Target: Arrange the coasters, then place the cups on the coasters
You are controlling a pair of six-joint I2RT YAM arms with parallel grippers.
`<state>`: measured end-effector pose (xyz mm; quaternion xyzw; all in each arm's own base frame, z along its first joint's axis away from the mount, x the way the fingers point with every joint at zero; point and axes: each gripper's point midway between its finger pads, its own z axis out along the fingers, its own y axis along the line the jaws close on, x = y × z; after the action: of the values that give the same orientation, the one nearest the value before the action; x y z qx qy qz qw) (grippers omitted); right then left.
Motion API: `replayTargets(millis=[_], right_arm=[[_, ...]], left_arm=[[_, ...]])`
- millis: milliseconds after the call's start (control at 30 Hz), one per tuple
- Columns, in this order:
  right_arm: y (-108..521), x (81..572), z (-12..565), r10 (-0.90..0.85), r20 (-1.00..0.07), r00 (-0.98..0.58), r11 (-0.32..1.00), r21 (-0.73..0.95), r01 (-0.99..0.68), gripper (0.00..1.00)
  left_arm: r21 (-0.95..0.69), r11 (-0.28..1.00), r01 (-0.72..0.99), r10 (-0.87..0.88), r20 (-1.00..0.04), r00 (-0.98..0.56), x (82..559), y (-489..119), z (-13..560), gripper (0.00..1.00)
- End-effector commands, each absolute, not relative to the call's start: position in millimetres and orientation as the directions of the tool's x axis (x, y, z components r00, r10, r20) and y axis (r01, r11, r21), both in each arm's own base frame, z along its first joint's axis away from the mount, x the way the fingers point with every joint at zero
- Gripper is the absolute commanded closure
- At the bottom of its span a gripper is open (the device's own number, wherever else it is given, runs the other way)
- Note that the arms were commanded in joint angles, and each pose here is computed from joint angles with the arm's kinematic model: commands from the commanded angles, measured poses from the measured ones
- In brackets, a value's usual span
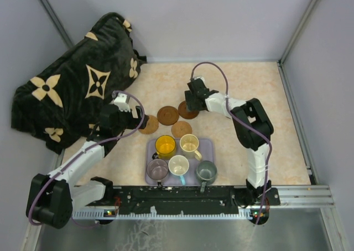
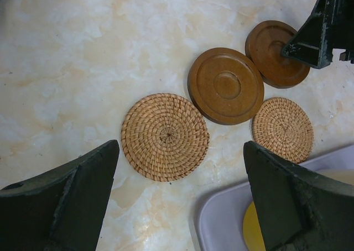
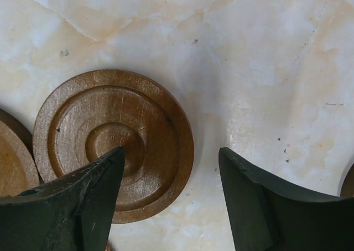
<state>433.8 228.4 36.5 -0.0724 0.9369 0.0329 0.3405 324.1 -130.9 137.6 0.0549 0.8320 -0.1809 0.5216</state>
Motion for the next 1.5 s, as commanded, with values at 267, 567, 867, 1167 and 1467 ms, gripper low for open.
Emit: replayTargets(millis=[267,567,867,1167,1467], right_arm=[[217.3,427.3,35.0,-0.085,-0.651,-0.754,0.995,-0.024,-0.092,0.69],[174.2,408.5,28.0,-0.048,-0.639,-0.768,0.994,-0.107,0.027,0.74],[126.9,406.5,31.2,0.022,-0.639,-0.769,0.984,-0.123,0.130,0.73],[102.0,410.5,39.1,0.045,-0.654,-0.755,0.975,-0.135,0.174,0.72],[103.2,410.7,35.8,0.045,-0.643,-0.764,0.978,-0.129,0.166,0.69]], left_arm=[[-0.253,0.924,0.287,-0.107,-0.891,-0.441,327.3,-133.8,138.0,0.01],[-0.263,0.918,0.297,-0.109,-0.888,-0.447,326.1,-136.4,137.4,0.01],[-0.265,0.917,0.299,-0.111,-0.888,-0.446,324.6,-136.3,138.4,0.01],[-0.266,0.917,0.297,-0.113,-0.888,-0.446,324.9,-136.4,138.9,0.01],[-0.262,0.918,0.297,-0.110,-0.889,-0.444,325.5,-136.0,139.7,0.01]])
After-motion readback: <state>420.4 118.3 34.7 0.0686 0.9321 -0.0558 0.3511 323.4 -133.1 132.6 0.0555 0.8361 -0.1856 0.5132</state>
